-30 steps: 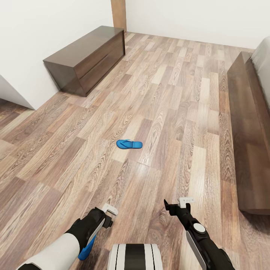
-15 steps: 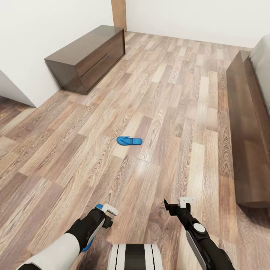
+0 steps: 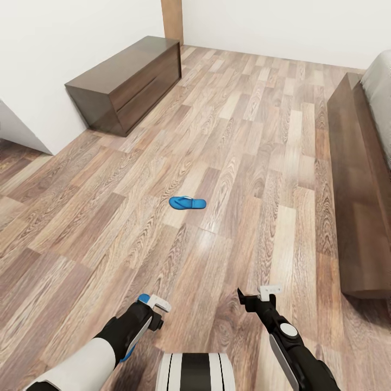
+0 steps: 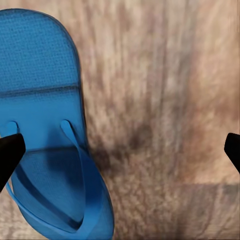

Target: In the bedroom, move the book from the bed onto either nightstand, and place the two sandals side by side next to the bed.

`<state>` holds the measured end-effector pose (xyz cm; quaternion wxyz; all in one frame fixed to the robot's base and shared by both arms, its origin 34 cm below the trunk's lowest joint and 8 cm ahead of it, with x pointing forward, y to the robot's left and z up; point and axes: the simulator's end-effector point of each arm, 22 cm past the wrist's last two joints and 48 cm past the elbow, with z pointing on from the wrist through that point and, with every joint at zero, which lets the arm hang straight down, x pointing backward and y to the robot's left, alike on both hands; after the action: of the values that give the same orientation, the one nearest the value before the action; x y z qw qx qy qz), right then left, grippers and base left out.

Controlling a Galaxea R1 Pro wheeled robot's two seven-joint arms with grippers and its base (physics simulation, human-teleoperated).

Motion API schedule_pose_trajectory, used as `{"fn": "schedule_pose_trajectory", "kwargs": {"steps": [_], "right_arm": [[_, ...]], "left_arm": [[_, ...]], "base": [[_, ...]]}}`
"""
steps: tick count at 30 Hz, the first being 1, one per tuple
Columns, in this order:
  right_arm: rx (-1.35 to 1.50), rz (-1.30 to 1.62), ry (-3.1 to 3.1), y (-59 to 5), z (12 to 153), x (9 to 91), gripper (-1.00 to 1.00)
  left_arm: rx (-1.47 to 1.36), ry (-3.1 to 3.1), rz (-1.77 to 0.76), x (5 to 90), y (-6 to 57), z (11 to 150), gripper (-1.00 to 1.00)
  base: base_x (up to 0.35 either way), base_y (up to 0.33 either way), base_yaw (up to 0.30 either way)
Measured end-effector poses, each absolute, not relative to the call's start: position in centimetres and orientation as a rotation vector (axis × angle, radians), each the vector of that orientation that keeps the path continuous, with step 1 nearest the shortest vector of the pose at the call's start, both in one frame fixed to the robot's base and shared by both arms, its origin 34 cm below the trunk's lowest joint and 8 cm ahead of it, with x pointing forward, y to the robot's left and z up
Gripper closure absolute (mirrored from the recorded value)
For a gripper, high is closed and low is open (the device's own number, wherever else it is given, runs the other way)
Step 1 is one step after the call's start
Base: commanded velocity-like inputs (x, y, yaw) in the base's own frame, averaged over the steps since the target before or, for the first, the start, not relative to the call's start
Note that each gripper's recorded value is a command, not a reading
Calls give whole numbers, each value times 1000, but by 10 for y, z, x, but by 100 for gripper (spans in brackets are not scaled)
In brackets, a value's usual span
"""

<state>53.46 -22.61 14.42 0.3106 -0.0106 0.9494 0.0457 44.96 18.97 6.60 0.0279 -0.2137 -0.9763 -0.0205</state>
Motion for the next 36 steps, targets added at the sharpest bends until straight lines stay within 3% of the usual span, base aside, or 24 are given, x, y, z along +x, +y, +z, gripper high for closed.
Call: {"fn": "schedule_pose_trajectory", "kwargs": {"steps": [20, 36], "right_arm": [[-28, 121, 2505, -226, 145, 535, -100], [-32, 123, 2510, -225, 144, 534, -100]], "left_arm": [[-660, -3012, -71, 449, 193, 66, -100], [-549, -2962, -116, 425, 230, 59, -100]], "base": [[-2, 0, 0], [0, 0, 0]]}}
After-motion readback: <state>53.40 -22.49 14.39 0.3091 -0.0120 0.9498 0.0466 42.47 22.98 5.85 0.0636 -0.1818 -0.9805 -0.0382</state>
